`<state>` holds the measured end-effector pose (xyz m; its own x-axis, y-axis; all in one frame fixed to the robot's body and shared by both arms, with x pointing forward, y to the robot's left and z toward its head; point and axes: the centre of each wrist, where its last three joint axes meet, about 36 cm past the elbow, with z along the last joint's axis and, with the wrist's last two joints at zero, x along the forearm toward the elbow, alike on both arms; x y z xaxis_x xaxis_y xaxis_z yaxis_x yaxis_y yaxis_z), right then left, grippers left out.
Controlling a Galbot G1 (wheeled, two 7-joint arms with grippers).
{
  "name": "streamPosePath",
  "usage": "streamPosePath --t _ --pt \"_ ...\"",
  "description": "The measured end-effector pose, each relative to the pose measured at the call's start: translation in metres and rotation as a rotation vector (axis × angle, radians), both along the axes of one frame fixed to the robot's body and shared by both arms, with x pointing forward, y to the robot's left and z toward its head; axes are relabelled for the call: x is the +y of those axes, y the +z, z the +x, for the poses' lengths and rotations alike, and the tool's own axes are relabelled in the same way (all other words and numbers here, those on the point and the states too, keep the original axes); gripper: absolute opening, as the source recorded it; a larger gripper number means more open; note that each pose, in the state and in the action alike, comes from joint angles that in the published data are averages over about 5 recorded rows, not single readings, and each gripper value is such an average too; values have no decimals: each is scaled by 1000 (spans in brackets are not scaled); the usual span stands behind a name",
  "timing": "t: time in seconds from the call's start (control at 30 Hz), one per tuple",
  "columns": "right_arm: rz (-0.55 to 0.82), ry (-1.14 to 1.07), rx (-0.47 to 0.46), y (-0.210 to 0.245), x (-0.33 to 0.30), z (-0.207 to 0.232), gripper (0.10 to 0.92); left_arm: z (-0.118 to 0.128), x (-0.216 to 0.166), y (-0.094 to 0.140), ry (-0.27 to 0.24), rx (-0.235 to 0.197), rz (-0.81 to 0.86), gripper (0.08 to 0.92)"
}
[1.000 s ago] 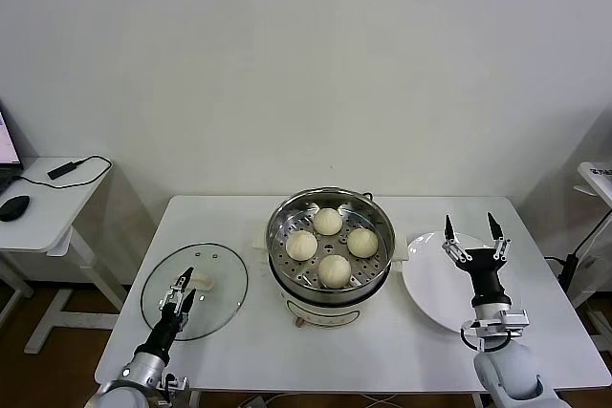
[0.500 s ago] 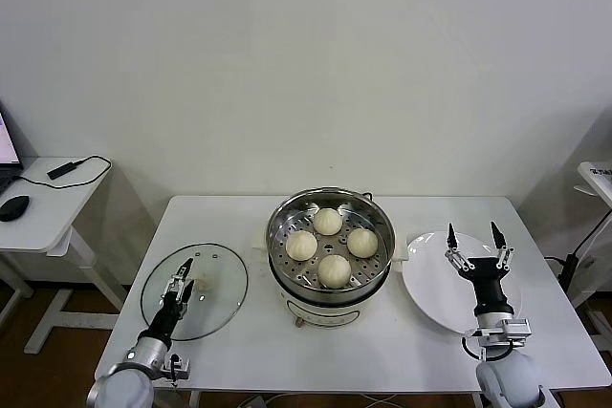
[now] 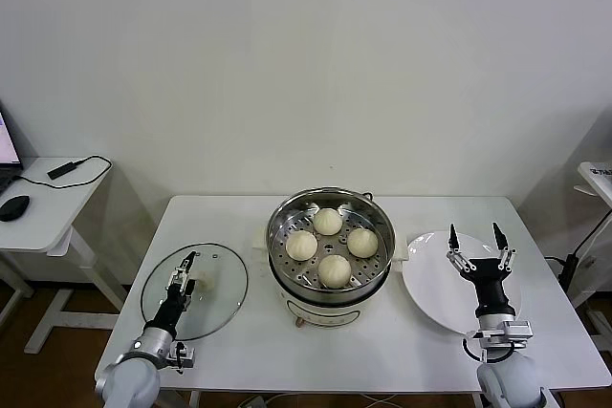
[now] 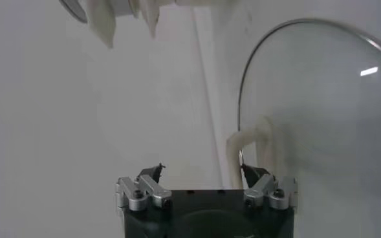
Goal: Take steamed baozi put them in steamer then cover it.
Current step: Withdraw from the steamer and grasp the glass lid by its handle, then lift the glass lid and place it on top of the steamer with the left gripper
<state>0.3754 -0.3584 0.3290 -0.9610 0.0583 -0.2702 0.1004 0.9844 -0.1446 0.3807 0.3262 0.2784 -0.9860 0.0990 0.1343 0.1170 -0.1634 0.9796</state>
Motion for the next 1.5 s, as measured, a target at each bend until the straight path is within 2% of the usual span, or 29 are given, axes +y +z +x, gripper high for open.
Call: streamPosePath --t 0.1,0.17,0.77,0.87,1.0,1.1,1.23,1.5 --pt "-1 0 -1 0 1 0 823 3 1 -2 6 7 0 806" --pt "-3 0 -3 1 1 1 823 5 2 -3 10 12 -2 766" --pt "-27 -10 -17 9 -5 3 823 16 7 -17 28 47 -41 248" --pt "-29 -8 -17 9 -4 3 823 17 9 -17 29 42 -60 203" --pt "-34 -3 -21 10 -3 5 823 16 12 -14 41 30 -91 200" --pt "-40 1 -22 11 -2 6 823 15 15 -2 59 3 -117 196" --pt "-44 3 -23 12 -2 9 823 15 16 25 86 -56 -151 194" --pt "-46 1 -30 16 -1 12 823 18 -3 106 118 -212 -204 194"
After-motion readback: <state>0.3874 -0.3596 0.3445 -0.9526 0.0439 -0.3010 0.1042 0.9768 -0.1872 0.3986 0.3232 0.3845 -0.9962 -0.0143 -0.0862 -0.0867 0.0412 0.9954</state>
